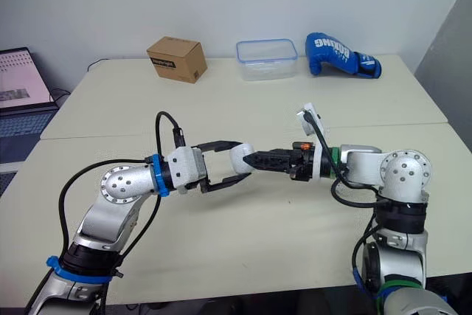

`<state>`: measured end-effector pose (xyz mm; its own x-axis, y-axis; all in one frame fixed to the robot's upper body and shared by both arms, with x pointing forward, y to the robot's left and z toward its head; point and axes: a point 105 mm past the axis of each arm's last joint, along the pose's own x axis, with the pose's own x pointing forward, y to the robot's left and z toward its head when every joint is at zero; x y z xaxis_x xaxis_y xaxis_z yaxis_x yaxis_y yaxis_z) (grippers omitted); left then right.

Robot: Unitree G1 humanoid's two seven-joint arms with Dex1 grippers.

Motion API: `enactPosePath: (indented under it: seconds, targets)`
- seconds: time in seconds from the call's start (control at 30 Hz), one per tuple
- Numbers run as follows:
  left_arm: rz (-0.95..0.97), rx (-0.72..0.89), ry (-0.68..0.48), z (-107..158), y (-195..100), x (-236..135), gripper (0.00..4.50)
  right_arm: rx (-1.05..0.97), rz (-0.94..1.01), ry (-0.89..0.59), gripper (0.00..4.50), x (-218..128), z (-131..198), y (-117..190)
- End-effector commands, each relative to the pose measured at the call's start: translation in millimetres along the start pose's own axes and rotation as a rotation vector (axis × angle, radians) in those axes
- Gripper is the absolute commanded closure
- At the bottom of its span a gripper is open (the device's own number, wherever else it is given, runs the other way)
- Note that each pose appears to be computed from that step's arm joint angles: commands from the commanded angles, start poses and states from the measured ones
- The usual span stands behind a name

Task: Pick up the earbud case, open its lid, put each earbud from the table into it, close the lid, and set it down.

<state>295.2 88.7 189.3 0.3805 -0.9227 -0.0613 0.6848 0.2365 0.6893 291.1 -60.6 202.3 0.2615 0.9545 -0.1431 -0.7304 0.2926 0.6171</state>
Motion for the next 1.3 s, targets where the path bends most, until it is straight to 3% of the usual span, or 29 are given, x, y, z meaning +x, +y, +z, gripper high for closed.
enactPosePath:
  seconds: [0.03, 0.43, 0.53, 0.83, 0.97, 1.17, 1.3]
  targets:
    - [-0.007, 0.092, -0.027, 12, 6, -2, 1.75, -0.009, 0.042, -0.007, 0.00, -2, 6, 10]
    - [-0.024, 0.129, -0.046, 19, 6, 3, 1.75, 0.014, 0.060, 0.033, 0.00, 6, -2, 15]
    - [-0.031, 0.132, -0.052, 21, 5, 5, 1.75, 0.013, 0.055, 0.042, 0.57, 7, -4, 16]
    - [-0.061, 0.133, -0.062, 22, -2, 9, 1.75, 0.020, 0.051, 0.040, 0.57, 9, -4, 18]
    - [-0.064, 0.129, -0.065, 21, -5, 11, 1.75, 0.026, 0.047, 0.038, 1.51, 9, -3, 19]
    - [-0.061, 0.125, -0.067, 20, -7, 10, 1.75, 0.037, 0.047, 0.047, 3.73, 10, -6, 21]
    - [-0.059, 0.124, -0.064, 19, -7, 9, 1.75, 0.045, 0.049, 0.060, 3.73, 10, -9, 22]
